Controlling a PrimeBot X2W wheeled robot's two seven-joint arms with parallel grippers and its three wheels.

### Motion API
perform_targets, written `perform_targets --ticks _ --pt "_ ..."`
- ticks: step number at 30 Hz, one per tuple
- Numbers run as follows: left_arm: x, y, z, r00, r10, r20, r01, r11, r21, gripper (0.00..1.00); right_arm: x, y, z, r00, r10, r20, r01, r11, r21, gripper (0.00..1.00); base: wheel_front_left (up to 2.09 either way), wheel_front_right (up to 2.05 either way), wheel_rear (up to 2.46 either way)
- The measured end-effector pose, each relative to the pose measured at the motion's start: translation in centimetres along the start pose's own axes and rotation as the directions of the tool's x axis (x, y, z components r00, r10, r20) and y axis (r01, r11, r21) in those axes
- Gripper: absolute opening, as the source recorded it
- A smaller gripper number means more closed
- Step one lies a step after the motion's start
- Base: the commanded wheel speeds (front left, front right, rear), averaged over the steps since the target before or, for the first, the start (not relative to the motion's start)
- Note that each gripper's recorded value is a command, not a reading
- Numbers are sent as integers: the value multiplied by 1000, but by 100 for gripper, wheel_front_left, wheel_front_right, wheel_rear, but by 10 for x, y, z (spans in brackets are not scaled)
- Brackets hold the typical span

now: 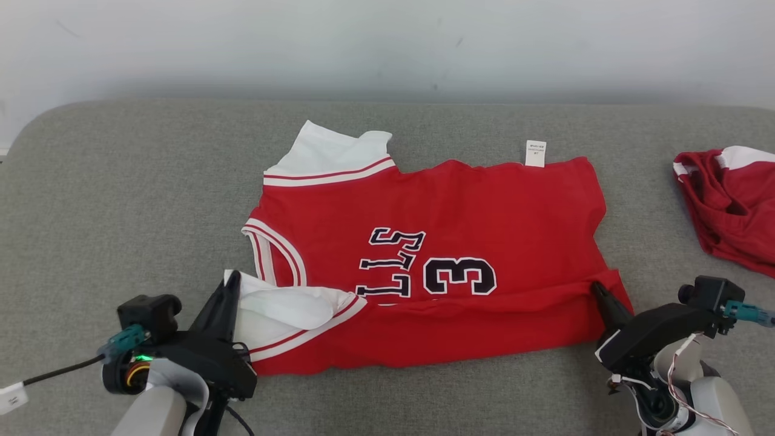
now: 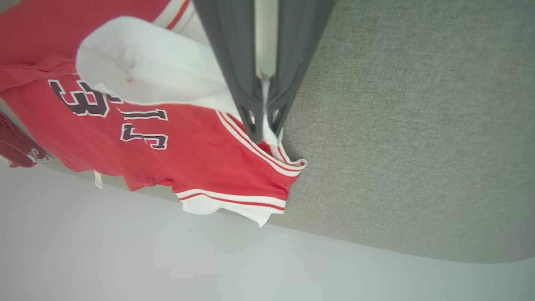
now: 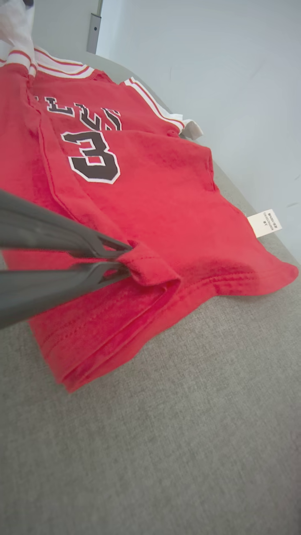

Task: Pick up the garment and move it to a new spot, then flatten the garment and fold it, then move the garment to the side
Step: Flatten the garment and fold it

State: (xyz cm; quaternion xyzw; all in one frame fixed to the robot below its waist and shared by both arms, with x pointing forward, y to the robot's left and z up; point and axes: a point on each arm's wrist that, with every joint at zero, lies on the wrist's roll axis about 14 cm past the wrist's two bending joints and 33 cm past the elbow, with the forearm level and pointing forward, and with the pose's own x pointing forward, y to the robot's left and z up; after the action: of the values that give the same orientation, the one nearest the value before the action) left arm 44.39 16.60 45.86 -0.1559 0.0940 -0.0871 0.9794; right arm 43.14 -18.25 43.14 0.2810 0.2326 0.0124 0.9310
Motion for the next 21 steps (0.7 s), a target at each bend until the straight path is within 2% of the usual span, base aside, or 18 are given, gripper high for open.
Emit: perform_targets --ticks 1,2,3,4,5,16,20,21 --pt "1 0 -2 1000 -1 -4 1 1000 3 0 1 1 0 1000 1 2 -1 1000 -2 0 0 0 0" --pt "2 1 -4 1000 -1 -10 1 1000 8 0 2 1 0 1000 1 2 -1 1000 -9 20 0 0 0" --pt "3 2 -6 1000 4 -18 -4 1000 16 0 3 2 0 1000 2 9 -2 1000 -13 50 0 0 0" --pt "3 3 -7 1000 7 -20 -6 1000 27 43 3 3 1 1000 3 16 -3 1000 -16 100 0 0 0" --pt "3 4 -6 1000 9 -17 -8 999 32 100 2 3 1 1000 4 21 -4 1000 -14 100 0 0 0" --pt "-11 10 8 998 38 58 -39 999 9 100 -21 0 20 989 24 143 -12 997 -80 100 0 0 0" --pt "-27 16 -2 996 62 56 -62 998 4 100 -29 -12 14 991 7 137 16 986 -167 100 0 0 0" --pt "-31 17 -8 996 72 46 -72 997 1 100 -30 -15 11 992 2 124 25 975 -222 100 0 0 0"
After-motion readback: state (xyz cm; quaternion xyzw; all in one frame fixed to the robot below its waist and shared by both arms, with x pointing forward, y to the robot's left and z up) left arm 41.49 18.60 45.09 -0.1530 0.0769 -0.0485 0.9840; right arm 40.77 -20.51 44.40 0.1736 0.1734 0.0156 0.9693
